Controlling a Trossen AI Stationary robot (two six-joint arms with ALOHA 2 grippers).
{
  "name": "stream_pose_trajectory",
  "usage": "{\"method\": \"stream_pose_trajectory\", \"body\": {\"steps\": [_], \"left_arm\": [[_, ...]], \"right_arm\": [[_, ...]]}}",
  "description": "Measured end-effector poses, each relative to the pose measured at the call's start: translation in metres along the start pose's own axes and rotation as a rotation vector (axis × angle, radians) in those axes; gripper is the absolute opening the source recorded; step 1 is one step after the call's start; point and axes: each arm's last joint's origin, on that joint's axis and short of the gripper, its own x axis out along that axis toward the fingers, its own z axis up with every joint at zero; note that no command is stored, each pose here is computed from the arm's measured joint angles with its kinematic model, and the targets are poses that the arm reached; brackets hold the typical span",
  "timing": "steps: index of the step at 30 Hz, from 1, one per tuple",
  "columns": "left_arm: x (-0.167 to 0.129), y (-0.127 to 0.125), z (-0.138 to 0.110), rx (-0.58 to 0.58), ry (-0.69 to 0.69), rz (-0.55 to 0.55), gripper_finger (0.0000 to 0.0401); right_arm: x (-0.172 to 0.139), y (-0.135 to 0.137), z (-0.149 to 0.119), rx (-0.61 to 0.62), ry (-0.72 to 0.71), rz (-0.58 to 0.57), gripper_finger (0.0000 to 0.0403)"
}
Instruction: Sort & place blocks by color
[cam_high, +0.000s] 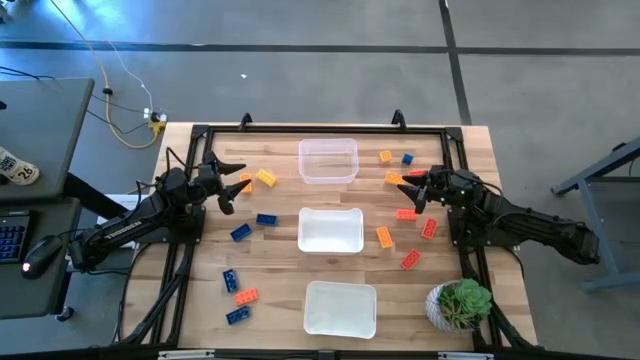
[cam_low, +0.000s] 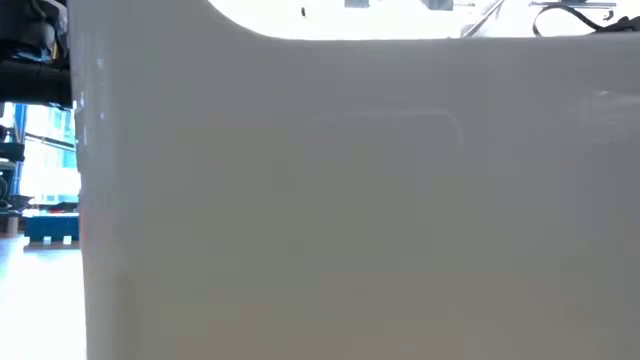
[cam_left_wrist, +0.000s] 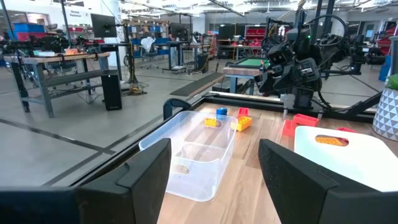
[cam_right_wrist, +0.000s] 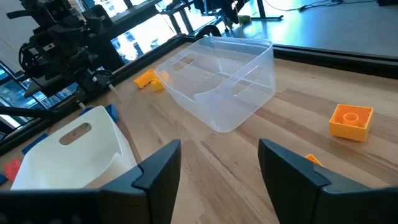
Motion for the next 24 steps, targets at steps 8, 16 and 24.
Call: {"method": "stream_pose_trajectory", "body": {"steps": [8, 16, 24], "left_arm": [[0.0, 0.0, 0.0, -0.083, 0.0, -0.002, 0.0231], [0.0, 0.0, 0.0, -0.262, 0.0, -0.001, 0.0231], [0.0, 0.0, 0.001, -0.357, -0.014, -0.002, 0.0231]], "right_arm": [[0.0, -0.001, 0.001, 0.169, -0.023, -0.047, 0.0201], [-0.001, 0.0, 0.009, 0.419, -0.138, -0.041, 0.0201], [-0.01, 0.01, 0.042, 0.462, -0.481, 0.059, 0.0201]]}}
